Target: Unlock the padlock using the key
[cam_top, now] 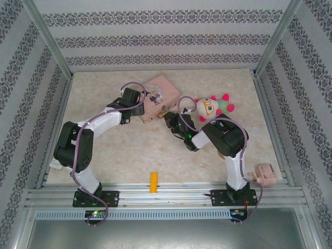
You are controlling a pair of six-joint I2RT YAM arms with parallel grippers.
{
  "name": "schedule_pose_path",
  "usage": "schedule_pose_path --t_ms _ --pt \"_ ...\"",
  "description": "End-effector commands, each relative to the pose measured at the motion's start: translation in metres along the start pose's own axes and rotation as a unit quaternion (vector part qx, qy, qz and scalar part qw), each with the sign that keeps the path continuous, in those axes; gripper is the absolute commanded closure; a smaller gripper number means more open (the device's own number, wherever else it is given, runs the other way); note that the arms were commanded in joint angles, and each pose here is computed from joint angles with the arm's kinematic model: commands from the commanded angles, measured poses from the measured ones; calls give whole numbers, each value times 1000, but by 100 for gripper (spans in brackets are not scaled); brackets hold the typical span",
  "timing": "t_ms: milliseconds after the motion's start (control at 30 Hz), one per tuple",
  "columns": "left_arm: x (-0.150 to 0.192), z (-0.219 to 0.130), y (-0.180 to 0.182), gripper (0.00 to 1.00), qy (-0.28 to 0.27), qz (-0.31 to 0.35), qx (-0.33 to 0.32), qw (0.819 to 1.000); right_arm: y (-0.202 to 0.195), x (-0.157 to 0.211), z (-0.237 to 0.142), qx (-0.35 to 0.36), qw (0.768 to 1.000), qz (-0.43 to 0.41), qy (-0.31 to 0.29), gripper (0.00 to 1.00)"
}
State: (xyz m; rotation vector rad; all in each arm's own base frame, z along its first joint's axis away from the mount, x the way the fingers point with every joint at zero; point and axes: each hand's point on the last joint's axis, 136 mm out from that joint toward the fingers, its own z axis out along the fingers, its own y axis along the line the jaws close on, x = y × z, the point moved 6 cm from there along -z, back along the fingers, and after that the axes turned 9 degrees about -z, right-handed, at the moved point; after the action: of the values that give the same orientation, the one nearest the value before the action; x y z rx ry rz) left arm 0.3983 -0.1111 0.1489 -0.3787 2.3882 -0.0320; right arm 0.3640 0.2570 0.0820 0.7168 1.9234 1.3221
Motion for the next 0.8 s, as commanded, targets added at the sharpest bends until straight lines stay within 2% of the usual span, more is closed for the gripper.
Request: schedule_pose_path --t_ms 0,300,767 --pt "22 8 35 10 39 14 -81 996 -4 -20 -10 10 998 -7 -64 100" --pt "24 10 34 10 46 13 -78 996 -19 -28 3 11 997 4 -81 100" --pt "28 10 35 10 52 14 -77 996 -6 -43 10 -22 991 -3 -134 100"
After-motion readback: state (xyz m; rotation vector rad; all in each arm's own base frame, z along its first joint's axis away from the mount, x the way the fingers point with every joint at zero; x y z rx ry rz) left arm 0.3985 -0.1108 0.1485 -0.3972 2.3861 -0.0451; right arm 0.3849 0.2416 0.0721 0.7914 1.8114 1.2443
